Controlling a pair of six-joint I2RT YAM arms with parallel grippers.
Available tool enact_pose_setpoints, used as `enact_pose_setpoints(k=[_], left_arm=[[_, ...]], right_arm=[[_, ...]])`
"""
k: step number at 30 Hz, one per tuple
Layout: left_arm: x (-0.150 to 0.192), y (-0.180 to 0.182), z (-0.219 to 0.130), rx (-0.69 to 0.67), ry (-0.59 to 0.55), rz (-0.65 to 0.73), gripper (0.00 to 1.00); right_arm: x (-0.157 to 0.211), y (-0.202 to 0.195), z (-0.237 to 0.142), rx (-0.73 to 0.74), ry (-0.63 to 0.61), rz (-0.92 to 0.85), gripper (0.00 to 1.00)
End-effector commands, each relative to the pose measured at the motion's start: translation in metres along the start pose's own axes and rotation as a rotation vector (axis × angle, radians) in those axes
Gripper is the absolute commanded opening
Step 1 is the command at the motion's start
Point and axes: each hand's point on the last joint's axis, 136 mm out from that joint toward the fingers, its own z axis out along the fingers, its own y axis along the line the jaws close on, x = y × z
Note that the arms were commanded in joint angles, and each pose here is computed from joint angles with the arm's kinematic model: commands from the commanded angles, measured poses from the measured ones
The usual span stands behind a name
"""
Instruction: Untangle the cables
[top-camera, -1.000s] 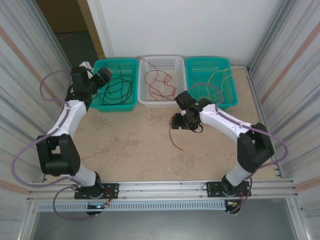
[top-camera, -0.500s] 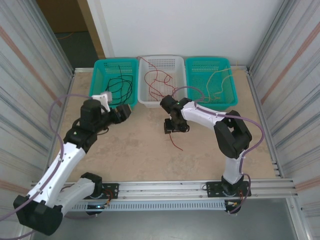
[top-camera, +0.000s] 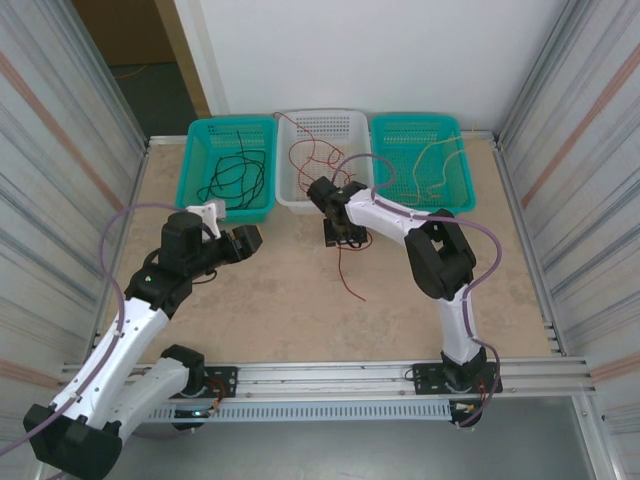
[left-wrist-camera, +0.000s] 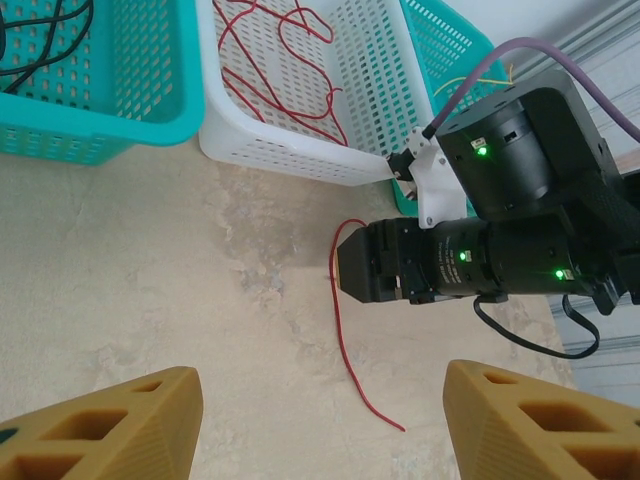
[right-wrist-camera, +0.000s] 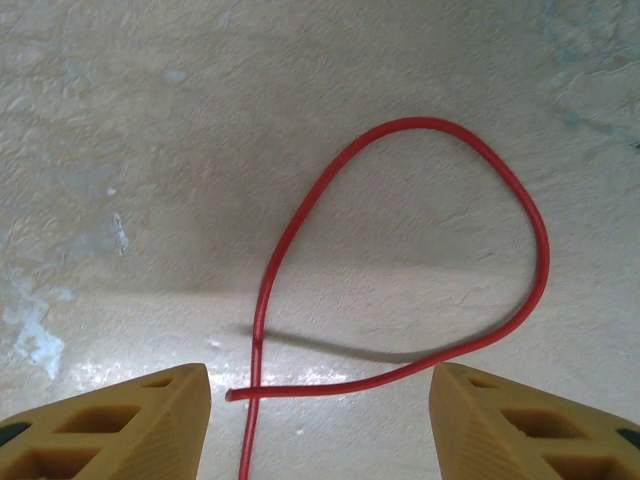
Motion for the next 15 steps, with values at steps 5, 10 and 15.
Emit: enact_pose_setpoints(k=[5, 10, 15], left_arm=[[-0.003, -0.010, -0.007, 0.033, -0.003, 0.026, 0.64], [-0.006, -0.010, -0.011, 0.016, -0.014, 0.050, 0.65], [-0.011, -0.012, -0.016, 0.011, -0.025, 0.052, 0.65]], right_arm=[[0.026, -0.019, -0.001, 0.053, 0.066, -0.001, 0.55], [0.015, -0.009, -0.051, -0.087, -0.112, 0.029, 0.64], [0.045, -0.004, -0.057, -0.156, 0.021, 0.013, 0.64]])
